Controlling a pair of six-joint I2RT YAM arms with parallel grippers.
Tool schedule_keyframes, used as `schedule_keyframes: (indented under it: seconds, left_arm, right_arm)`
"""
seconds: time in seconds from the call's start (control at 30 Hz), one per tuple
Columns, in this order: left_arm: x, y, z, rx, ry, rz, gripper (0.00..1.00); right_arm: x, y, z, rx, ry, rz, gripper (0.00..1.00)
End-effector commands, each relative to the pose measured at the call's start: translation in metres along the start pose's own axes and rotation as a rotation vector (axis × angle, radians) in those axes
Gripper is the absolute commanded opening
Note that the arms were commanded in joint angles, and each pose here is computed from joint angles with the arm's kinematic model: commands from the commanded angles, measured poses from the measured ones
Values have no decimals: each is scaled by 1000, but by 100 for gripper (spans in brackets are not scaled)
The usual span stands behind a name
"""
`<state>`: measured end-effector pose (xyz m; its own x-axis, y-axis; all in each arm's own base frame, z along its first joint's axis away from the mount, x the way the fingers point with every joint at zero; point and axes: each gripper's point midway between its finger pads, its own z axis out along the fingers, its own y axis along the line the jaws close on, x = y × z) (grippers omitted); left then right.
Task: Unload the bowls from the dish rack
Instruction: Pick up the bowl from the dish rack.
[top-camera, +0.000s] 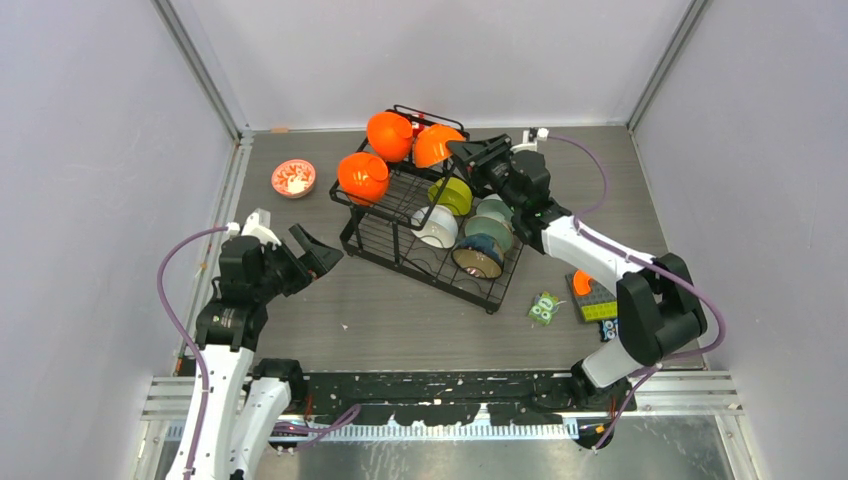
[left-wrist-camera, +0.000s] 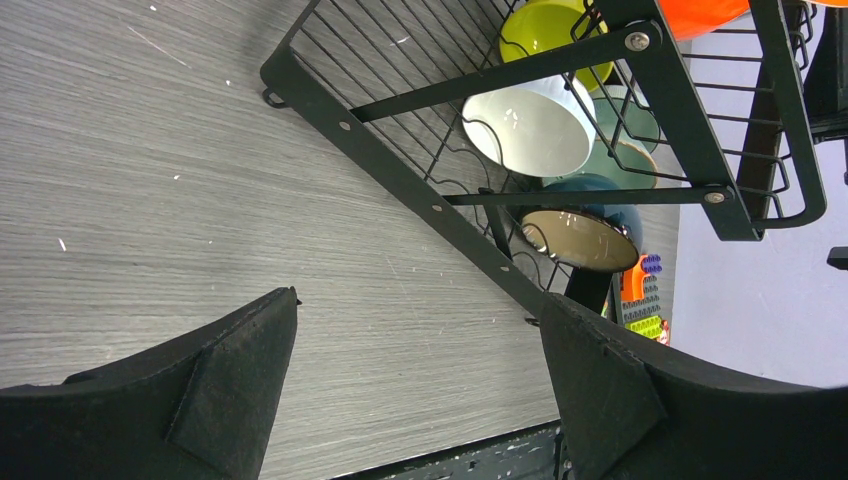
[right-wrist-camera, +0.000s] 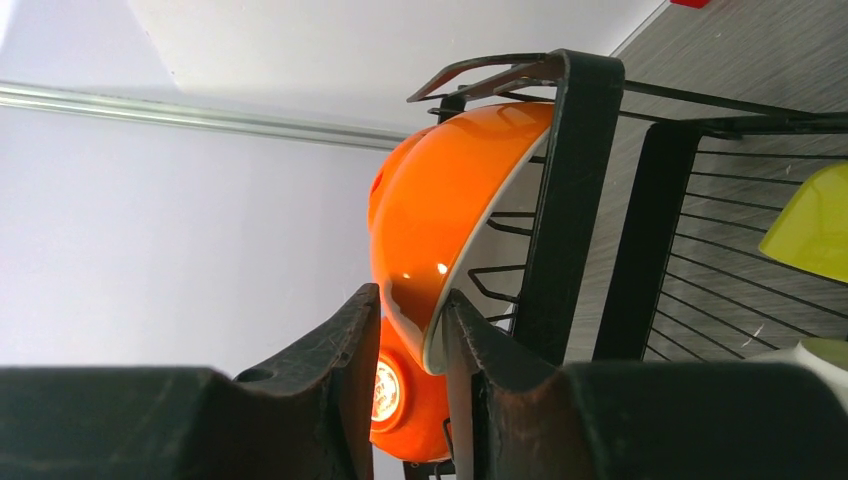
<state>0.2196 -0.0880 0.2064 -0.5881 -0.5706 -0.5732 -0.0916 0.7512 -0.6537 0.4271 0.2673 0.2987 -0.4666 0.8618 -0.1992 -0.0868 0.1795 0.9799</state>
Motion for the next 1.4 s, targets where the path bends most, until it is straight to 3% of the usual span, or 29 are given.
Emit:
schedule_keyframes:
  seconds: [0.0, 0.47, 0.57, 0.73, 1.37]
  left_arm:
    - [-5, -9, -3, 32, -12, 8, 92]
    - [-4, -8, -3, 30, -14, 9, 92]
    - [-4, -7, -3, 28, -14, 9, 92]
    - [-4, -7, -3, 26, -15, 9, 92]
    - [-9, -10, -9, 22, -31, 27, 92]
  right_arm:
    - [-10, 27, 5, -93, -38, 20, 34]
    - [-7, 23, 7, -119, -35, 26, 25]
    - [-6, 24, 7, -129, -30, 24, 19]
    - [-5, 30, 9, -160, -20, 19, 1]
    - [4, 68, 8, -355, 48, 8, 1]
